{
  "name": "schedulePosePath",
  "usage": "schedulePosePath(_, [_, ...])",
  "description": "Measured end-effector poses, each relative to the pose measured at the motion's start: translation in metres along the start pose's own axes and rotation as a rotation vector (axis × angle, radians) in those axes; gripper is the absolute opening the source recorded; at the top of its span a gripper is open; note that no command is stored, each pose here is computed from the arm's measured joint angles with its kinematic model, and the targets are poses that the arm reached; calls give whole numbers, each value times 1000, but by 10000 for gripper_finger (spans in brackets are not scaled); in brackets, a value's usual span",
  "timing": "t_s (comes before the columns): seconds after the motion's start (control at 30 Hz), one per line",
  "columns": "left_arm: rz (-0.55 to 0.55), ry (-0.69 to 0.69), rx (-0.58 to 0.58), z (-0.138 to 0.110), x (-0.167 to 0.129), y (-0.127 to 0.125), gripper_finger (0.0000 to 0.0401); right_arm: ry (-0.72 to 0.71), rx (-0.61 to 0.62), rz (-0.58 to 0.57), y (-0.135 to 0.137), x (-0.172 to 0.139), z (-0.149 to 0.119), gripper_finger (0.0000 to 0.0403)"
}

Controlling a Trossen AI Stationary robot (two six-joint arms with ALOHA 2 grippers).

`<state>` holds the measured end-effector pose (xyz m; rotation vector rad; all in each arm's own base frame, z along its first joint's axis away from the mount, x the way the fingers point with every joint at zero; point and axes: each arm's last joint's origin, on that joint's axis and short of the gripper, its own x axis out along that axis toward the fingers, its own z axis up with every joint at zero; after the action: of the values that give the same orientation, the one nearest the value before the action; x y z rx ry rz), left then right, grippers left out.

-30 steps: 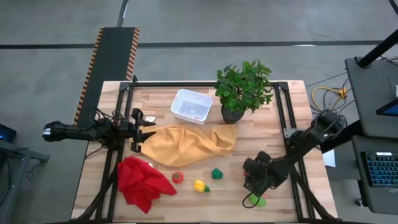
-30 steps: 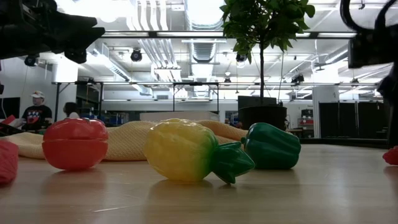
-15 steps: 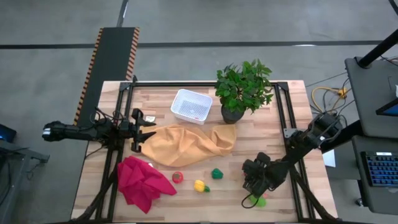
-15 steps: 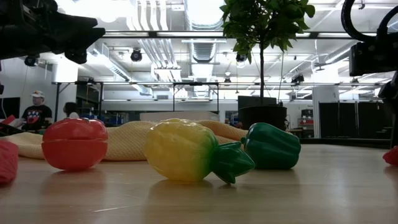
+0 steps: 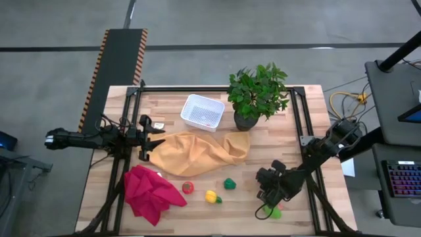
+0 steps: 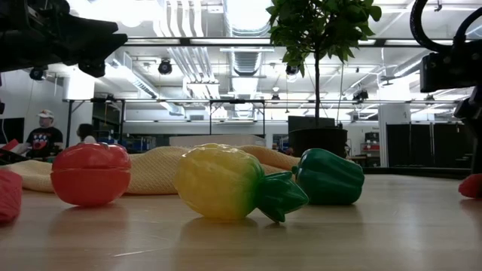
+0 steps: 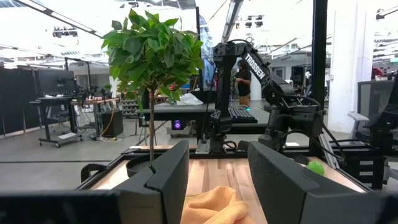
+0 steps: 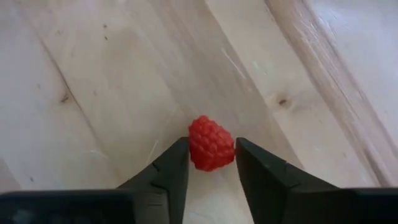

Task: Pick and placing Produce into tupperware
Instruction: Put the red raspberry into the white bin

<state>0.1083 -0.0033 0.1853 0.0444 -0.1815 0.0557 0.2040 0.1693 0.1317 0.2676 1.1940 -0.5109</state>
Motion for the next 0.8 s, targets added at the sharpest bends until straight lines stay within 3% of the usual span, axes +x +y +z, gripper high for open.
schedulePosePath(0.23, [0,0,0,0,0,0,152,-2,1,3,0,0,0,85])
schedulePosePath(0.5, [0,-1,0,0,0,0,152,-36,12,22,2,-1,2,91])
schedulePosePath(0.8, [0,-1,0,0,0,0,152,-325,50,-39,1,-4,15,83])
